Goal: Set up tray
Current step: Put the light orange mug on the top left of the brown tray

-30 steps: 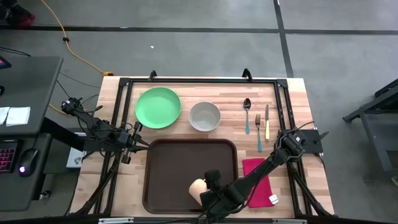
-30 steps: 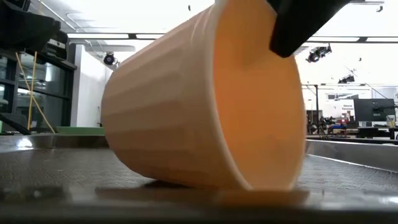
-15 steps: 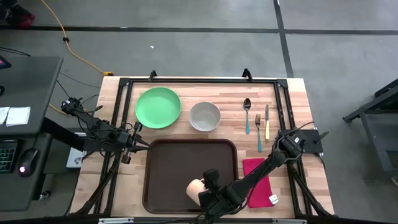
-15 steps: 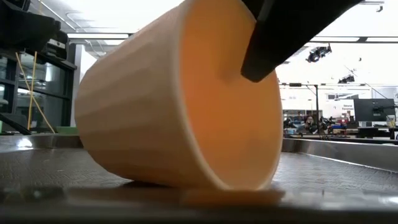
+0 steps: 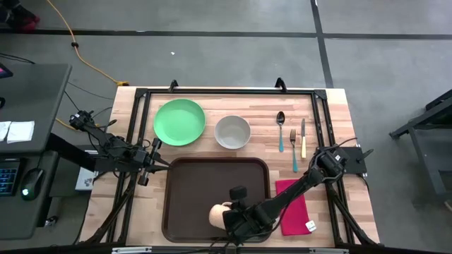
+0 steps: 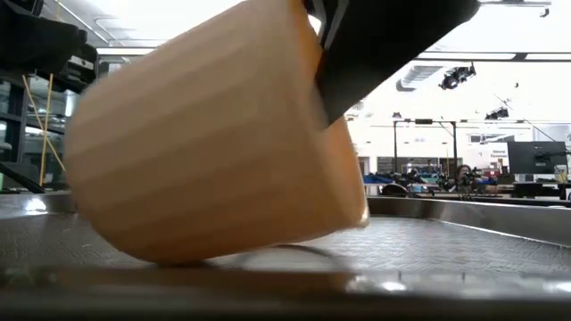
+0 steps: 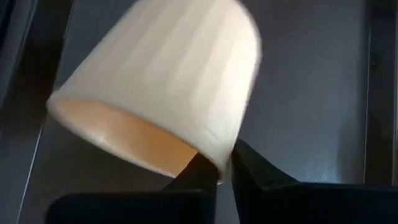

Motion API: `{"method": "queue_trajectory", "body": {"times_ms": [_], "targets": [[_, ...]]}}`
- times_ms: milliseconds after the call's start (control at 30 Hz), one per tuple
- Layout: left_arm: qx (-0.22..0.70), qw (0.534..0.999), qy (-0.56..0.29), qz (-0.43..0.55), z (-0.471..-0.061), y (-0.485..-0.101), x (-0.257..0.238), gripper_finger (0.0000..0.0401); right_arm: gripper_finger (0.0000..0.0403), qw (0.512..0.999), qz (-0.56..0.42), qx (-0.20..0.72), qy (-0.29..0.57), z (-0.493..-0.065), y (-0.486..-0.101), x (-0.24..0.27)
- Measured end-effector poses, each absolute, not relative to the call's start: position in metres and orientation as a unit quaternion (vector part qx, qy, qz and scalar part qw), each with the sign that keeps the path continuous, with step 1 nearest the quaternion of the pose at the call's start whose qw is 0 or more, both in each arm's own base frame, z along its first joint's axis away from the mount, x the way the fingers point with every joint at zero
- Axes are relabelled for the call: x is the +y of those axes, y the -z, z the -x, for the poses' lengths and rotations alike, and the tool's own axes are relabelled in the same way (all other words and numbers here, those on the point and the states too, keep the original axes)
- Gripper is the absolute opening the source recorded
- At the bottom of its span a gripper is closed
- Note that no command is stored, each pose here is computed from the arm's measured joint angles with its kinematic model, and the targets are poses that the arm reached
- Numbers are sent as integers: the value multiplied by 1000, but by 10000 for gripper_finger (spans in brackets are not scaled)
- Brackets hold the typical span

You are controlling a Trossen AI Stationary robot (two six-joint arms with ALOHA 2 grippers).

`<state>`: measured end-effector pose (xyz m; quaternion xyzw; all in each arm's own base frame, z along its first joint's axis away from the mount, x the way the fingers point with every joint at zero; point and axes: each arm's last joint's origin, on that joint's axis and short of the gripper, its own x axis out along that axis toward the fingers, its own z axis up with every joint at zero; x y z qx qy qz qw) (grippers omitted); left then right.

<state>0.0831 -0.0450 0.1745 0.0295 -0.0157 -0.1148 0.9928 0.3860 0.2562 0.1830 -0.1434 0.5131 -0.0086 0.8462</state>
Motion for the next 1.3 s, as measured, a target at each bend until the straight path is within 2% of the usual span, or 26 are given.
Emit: {"method": "queue_trajectory", "body": {"times_ms": [267, 500, 667, 867, 1300], "targets": [[-16, 993, 115, -30, -83, -175, -45, 72, 3, 842, 134, 523, 2, -389, -184, 250], [-16, 993, 115, -30, -83, -175, -45, 72, 1, 833, 119, 540, -24, -386, -202, 236], [-16, 993, 115, -30, -83, -175, -45, 72, 1, 827, 76, 553, -66, -391, -216, 220], [-16, 993, 115, -29, -83, -175, -45, 72, 1, 815, 49, 573, -73, -395, -223, 200], [-39, 993, 114, -16, -83, -179, -45, 72, 1, 838, 87, 531, -91, -410, -277, 175]]}}
